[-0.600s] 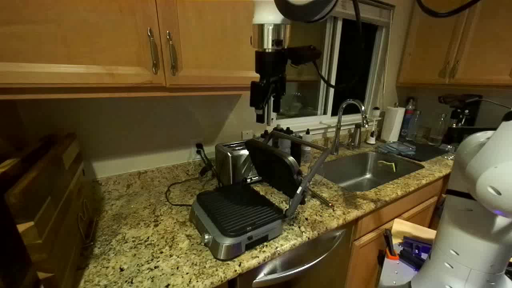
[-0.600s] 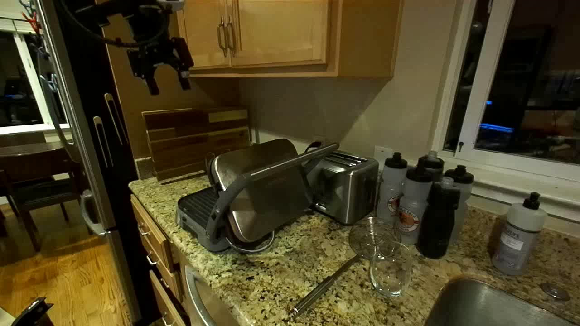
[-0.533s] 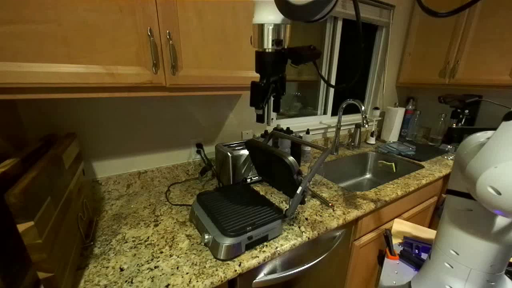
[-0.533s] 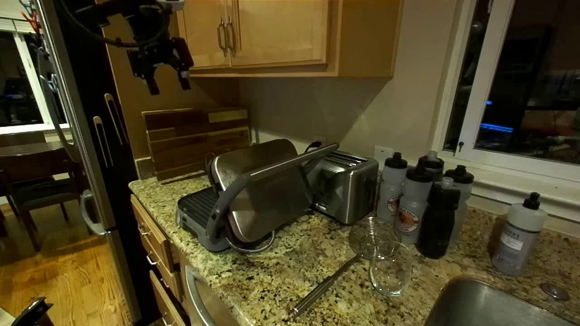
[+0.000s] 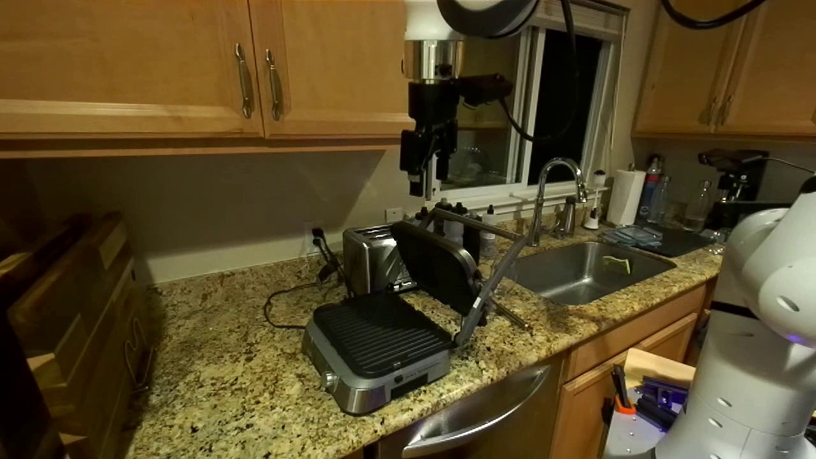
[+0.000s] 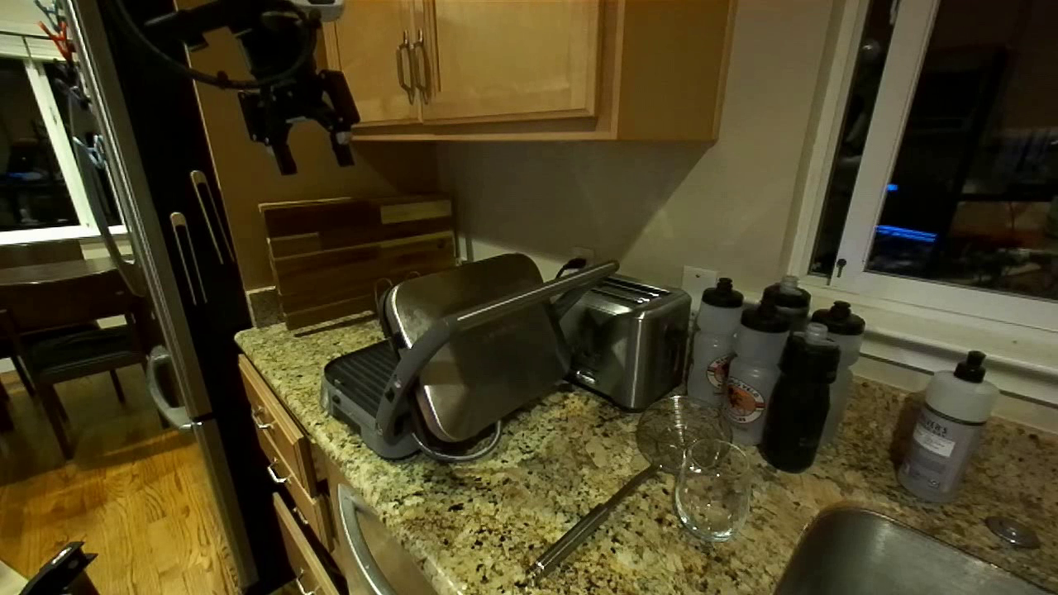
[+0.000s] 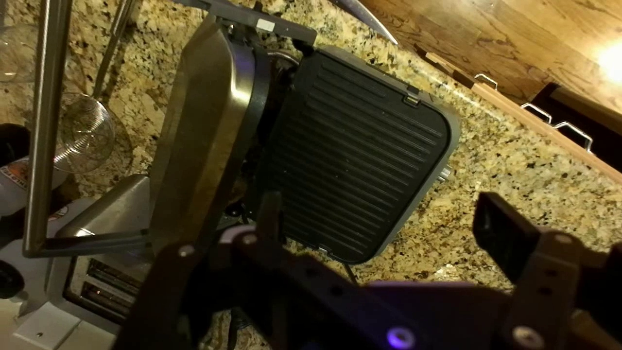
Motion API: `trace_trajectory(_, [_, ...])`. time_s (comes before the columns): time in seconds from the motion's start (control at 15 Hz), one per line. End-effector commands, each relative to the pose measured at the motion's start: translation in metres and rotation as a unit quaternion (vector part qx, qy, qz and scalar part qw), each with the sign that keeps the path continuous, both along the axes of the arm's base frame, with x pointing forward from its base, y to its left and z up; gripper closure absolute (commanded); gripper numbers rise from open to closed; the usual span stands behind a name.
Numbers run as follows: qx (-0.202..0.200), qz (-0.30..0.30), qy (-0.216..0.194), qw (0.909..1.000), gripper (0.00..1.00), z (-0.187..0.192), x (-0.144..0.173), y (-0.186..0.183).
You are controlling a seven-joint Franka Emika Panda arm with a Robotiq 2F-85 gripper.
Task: Close the grill sandwich maker
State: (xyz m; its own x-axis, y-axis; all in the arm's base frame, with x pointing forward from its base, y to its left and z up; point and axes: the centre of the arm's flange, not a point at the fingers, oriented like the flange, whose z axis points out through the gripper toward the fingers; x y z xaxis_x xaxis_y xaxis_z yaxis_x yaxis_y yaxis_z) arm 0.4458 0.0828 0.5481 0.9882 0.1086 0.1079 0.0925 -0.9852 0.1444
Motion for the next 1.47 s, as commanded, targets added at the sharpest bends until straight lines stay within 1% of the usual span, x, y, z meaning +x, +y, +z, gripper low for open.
trace_trajectory(0.0, [0.004, 0.001, -0.002, 1.0, 0.0, -0.018, 0.004, -0.036])
trace_trajectory(0.2, [0.012, -0.001, 0.003, 0.9999, 0.0, -0.035, 0.012, -0.071])
trace_trajectory(0.33, [0.006, 0.023, 0.005, 0.9997, 0.0, -0.05, 0.017, -0.096])
trace_trajectory(0.47, [-0.012, 0.04, 0.014, 0.999, 0.0, -0.061, 0.019, -0.114])
trace_trajectory(0.6, [-0.03, 0.04, 0.028, 0.9984, 0.0, -0.065, 0.019, -0.121])
trace_trajectory(0.67, [-0.012, 0.029, 0.03, 0.9991, 0.0, -0.06, 0.022, -0.114])
trace_trajectory(0.8, [-0.019, 0.03, 0.035, 0.9988, 0.0, -0.064, 0.024, -0.118])
trace_trajectory(1.07, [-0.019, 0.032, 0.035, 0.9987, 0.0, -0.065, 0.024, -0.118])
trace_trajectory(1.2, [-0.022, 0.014, 0.038, 0.9989, 0.0, -0.068, 0.025, -0.135])
trace_trajectory(1.4, [-0.009, -0.021, 0.044, 0.9988, 0.0, -0.074, 0.024, -0.175])
